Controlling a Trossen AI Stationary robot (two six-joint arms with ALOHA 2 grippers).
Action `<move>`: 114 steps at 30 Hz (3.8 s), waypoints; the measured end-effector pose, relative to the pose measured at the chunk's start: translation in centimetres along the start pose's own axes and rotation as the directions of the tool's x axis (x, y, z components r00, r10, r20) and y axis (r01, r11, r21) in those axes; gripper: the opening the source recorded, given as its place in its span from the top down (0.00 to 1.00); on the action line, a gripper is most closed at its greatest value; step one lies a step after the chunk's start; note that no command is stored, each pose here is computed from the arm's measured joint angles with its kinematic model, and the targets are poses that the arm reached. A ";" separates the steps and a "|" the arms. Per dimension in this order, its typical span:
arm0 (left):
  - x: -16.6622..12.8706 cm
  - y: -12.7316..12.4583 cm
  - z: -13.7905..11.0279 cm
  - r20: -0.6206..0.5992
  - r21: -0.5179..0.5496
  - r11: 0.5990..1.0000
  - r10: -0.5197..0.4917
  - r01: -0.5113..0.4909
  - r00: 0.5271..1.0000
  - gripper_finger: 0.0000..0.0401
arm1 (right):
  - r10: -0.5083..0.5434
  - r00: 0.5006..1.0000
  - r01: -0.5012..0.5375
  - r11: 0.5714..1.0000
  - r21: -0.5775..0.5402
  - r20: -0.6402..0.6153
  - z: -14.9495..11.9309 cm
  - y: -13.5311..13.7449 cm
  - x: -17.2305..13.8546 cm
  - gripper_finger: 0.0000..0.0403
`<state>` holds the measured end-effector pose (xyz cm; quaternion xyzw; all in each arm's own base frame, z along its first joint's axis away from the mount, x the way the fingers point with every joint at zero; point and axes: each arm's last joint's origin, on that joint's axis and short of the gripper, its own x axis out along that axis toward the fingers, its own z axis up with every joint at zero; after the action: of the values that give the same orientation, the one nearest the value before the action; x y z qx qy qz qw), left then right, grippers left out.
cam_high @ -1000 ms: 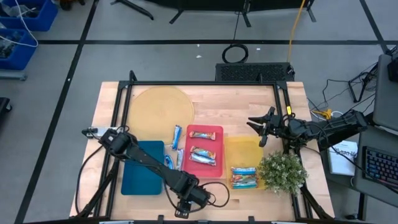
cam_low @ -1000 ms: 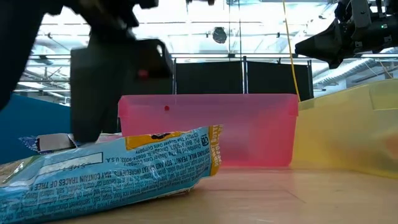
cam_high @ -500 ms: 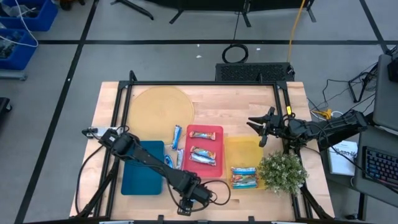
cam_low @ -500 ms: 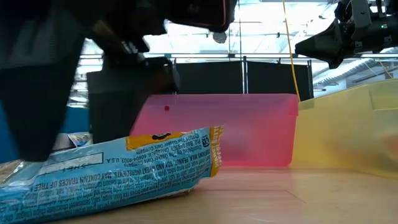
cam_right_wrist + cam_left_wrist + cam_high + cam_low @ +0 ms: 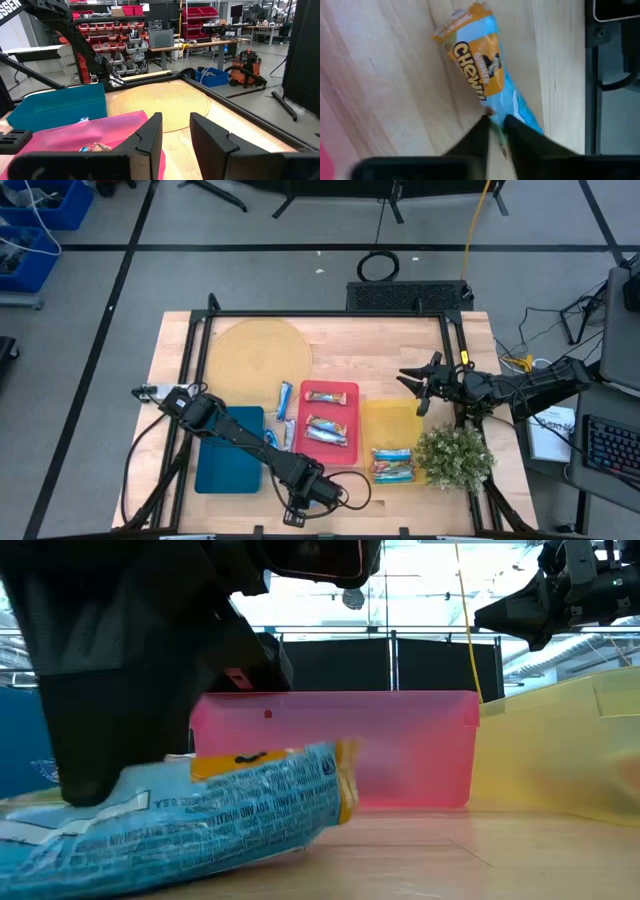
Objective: Pick and place Granola Bars by type
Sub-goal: Put the yellow granola bar into the red bin
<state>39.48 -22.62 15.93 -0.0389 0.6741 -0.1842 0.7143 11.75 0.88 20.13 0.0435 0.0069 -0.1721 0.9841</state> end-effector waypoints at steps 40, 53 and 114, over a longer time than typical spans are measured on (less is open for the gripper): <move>-2.7 -1.4 -1.7 0.094 0.031 0.991 0.124 -0.127 0.988 0.47 | 0.002 1.000 -0.002 1.000 0.006 -0.009 -0.1 0.0 0.0 0.77; -0.4 -0.8 -1.8 0.088 0.008 1.000 -0.022 0.021 0.996 0.47 | 0.002 1.000 -0.001 1.000 0.009 -0.014 -0.1 0.0 0.0 0.77; -11.3 15.2 0.6 0.039 0.145 0.985 0.088 -0.093 0.995 0.88 | -0.002 0.999 0.002 1.000 -0.014 -0.046 -0.5 0.0 0.0 0.77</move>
<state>42.96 -5.03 22.11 0.0414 0.6480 -0.1999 0.7338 11.73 0.88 19.63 0.0409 0.0310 -0.1720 0.9838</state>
